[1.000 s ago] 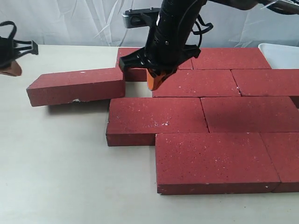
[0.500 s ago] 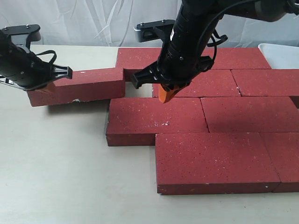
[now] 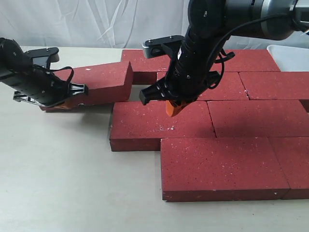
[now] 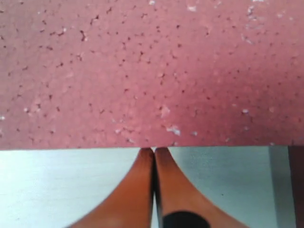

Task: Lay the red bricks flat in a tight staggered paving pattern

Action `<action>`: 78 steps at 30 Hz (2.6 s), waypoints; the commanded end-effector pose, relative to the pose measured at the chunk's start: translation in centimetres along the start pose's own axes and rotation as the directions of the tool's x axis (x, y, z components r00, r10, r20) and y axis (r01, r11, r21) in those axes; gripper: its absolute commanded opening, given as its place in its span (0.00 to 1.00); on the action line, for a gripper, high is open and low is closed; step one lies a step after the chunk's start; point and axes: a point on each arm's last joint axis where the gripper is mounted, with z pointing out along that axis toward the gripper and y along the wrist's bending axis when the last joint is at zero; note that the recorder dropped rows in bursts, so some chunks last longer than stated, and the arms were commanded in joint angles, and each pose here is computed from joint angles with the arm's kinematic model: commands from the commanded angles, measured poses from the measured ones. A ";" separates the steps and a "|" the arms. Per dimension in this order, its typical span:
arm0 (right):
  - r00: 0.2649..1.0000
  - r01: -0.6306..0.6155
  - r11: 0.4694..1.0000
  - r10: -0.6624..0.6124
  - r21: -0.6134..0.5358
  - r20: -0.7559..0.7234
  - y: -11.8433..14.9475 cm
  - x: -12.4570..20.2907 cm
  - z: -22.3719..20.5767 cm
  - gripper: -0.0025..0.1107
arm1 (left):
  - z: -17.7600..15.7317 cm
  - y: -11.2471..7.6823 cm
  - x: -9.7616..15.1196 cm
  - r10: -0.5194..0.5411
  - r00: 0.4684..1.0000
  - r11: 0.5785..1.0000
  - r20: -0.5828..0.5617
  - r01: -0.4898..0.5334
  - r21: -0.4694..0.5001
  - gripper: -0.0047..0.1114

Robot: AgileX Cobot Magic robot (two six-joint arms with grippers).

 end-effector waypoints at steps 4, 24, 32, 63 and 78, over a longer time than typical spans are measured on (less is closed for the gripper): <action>1.000 0.006 1.000 -0.006 0.002 0.024 -0.1 -0.1 -0.4 0.01 | 0.8 0.0 0.2 -0.005 1.000 1.000 0.004 0.005 -0.004 0.04; 1.000 0.006 1.000 -0.006 0.002 0.024 -0.1 -0.1 -0.4 0.01 | -2.4 -0.7 -0.9 -0.011 0.997 1.000 0.082 0.009 0.027 0.04; 1.000 0.002 1.000 -0.002 -0.001 0.020 -0.1 -0.1 -0.1 0.01 | -4.5 -1.3 -1.3 -0.049 0.991 0.997 0.125 0.041 0.065 0.04; 0.999 -0.018 0.999 0.019 -0.030 0.038 0.1 -0.4 0.4 0.01 | 0.7 -0.1 -0.4 0.033 0.997 0.999 0.068 -0.034 0.010 0.04; 0.904 -0.114 0.991 0.130 -0.063 0.408 -0.1 -4.2 0.4 0.01 | -6.2 -0.6 -2.0 0.062 0.981 0.997 0.185 -0.070 0.041 0.04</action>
